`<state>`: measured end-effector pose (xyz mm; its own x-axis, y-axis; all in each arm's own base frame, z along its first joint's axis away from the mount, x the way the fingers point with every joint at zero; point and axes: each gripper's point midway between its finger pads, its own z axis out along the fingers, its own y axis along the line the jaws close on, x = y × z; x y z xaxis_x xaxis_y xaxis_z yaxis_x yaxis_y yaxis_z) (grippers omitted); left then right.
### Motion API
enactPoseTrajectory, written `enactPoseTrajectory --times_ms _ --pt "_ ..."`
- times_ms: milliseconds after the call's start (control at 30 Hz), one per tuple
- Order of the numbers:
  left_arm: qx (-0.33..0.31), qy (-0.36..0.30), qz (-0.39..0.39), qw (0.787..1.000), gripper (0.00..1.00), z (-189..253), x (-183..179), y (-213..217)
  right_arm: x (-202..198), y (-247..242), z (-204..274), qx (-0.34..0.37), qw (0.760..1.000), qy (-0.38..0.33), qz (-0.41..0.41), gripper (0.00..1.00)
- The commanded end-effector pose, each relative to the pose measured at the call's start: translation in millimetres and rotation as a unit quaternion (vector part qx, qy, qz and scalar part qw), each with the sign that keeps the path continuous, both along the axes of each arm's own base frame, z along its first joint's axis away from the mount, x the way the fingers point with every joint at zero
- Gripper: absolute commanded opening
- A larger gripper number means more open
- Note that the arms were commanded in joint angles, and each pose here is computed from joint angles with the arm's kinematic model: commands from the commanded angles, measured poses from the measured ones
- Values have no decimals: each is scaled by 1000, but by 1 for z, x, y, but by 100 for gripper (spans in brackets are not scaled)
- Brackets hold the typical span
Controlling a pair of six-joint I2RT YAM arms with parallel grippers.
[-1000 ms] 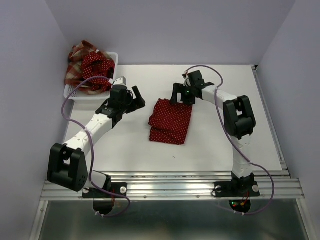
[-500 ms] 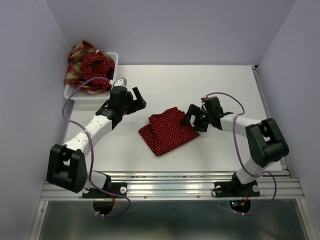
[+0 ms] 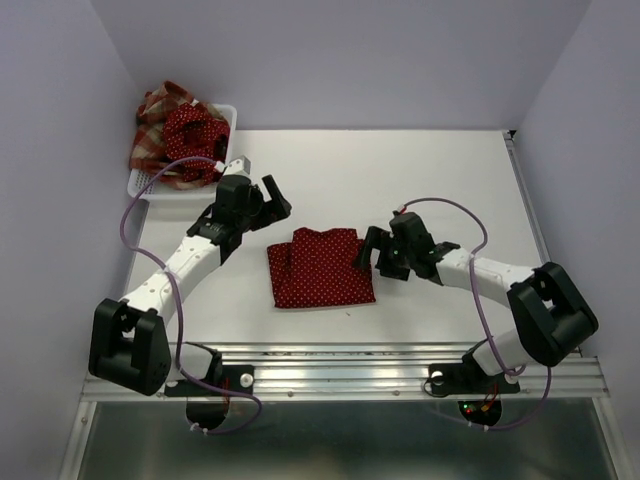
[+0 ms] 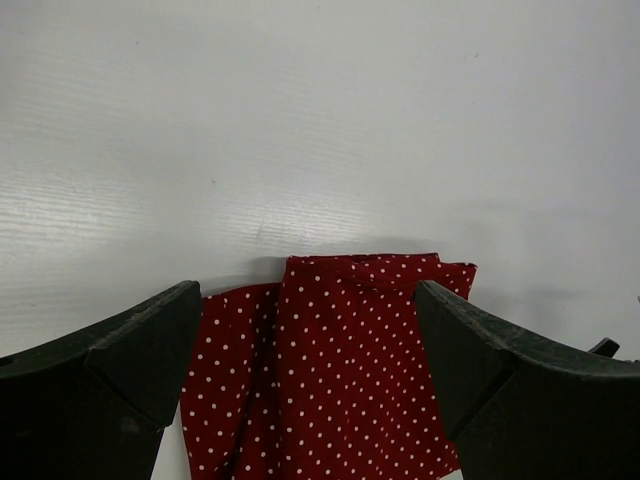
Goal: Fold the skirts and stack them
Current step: Neatly place the folded skirt to the corner
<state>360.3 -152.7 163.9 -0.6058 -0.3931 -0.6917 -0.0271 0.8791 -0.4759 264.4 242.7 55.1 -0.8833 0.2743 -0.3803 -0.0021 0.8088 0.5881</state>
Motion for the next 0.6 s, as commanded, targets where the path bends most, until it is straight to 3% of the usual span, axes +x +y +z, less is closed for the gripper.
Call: enactPoseTrajectory --times_ms 0,233,467,567 --pt "-7 -25 5 1000 99 15 -4 2 33 -25 21 -69 994 -46 -68 100" --pt "-11 -30 2 999 99 17 -7 2 29 10 15 -79 996 -44 10 100" --pt "-17 -34 -2 999 99 18 -10 1 35 4 -15 -149 989 -19 -15 100" --pt "-16 -29 -5 999 99 13 -11 0 26 6 -30 -169 986 2 0 88"
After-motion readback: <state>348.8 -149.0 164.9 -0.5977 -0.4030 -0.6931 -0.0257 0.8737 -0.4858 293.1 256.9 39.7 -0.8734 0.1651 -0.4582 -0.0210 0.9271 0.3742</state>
